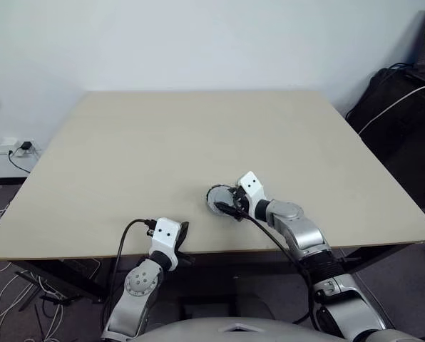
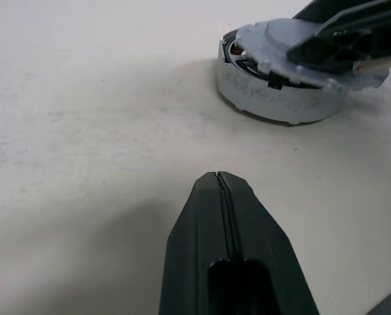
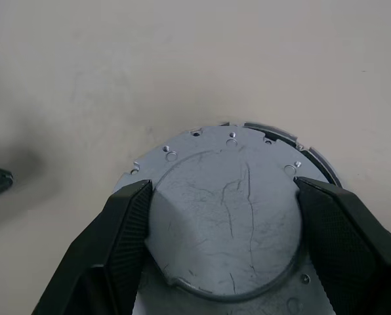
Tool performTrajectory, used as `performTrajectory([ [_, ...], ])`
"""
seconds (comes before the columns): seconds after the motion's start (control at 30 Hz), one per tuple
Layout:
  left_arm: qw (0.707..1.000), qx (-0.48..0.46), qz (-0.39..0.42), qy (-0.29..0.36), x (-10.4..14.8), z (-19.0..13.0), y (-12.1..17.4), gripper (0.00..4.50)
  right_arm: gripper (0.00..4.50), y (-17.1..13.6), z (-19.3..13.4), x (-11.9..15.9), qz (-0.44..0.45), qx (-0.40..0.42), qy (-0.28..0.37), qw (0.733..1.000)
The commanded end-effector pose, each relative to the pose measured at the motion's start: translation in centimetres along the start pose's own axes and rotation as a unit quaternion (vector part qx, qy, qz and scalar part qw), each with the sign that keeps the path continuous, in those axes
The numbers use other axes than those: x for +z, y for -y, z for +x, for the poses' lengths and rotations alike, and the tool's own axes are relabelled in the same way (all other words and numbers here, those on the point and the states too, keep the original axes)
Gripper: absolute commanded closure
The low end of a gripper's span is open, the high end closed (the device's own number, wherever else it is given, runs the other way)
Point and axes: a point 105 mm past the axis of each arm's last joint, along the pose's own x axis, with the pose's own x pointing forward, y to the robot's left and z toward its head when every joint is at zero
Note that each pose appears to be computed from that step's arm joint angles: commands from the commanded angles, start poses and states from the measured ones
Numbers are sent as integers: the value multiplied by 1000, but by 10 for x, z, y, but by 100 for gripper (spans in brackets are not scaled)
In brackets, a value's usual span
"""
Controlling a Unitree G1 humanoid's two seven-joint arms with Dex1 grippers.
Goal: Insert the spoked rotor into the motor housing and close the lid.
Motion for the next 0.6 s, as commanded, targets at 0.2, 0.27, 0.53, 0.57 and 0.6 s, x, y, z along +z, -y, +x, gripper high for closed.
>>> performTrajectory([
  [0.2,999,-6,4,35,18,2,3,450,137,11,1,23,28,-72,54,996],
  [0.27,999,-7,5,35,18,2,4,450,137,10,6,20,29,-86,46,995],
  [0.53,999,-7,4,35,18,0,6,450,137,-6,16,18,11,-80,33,996],
  [0.57,999,-7,4,35,18,0,6,450,137,-7,17,18,10,-77,30,997],
  [0.6,999,-7,4,35,18,0,6,450,137,-7,17,17,7,-74,24,997],
])
